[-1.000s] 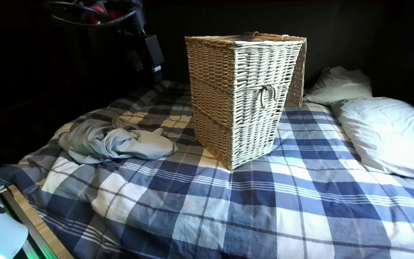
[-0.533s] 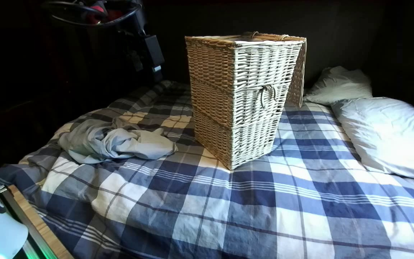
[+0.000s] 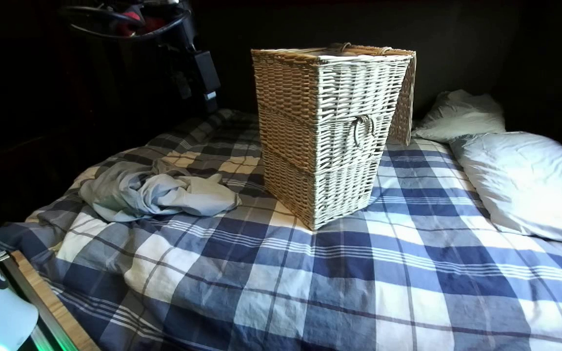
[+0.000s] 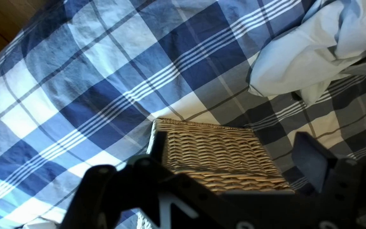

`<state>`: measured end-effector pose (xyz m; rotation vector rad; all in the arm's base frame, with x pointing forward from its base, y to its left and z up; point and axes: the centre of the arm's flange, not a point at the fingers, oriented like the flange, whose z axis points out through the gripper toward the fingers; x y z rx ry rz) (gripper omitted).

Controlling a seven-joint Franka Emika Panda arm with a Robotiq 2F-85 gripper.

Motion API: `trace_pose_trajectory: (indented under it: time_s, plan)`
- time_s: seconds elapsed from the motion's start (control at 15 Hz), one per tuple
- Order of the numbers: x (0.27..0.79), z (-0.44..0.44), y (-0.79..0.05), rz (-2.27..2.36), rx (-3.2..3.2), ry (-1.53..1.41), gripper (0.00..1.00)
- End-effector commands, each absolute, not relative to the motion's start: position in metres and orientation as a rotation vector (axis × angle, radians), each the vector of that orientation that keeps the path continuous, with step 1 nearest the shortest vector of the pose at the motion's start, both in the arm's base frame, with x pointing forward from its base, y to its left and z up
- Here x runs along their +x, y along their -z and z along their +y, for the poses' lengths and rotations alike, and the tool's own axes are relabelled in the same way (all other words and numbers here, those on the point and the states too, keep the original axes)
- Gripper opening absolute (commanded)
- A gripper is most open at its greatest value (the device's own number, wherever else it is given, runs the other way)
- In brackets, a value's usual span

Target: Put one grey cloth in the laundry basket

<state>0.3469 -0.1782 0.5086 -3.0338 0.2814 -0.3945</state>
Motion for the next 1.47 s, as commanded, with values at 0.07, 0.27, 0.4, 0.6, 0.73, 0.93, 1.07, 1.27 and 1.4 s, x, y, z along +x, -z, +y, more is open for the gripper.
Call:
trace_pose_trajectory:
  time_s: [0.07, 0.27, 0.4, 0.6, 0.73, 0.93, 1.07, 1.27, 1.4]
  plan:
    - [0.331, -0.121, -0.477, 0.289, -3.003, 0.263, 1.0]
    - [0.323, -0.077, -0.453, 0.337, -2.982, 0.177, 1.0]
    - [0.318, -0.042, -0.437, 0.307, -2.935, 0.144, 1.0]
    - [0.312, 0.017, -0.416, 0.006, -2.926, 0.204, 1.0]
    - [0.315, 0.06, -0.413, -0.164, -2.93, 0.242, 1.0]
    - [0.318, 0.117, -0.418, -0.406, -2.868, 0.289, 1.0]
    - [0.327, 0.108, -0.44, -0.344, -2.907, 0.285, 1.0]
    - [0.325, 0.118, -0.437, -0.394, -2.898, 0.278, 1.0]
    - [0.326, 0.117, -0.437, -0.4, -2.896, 0.278, 1.0]
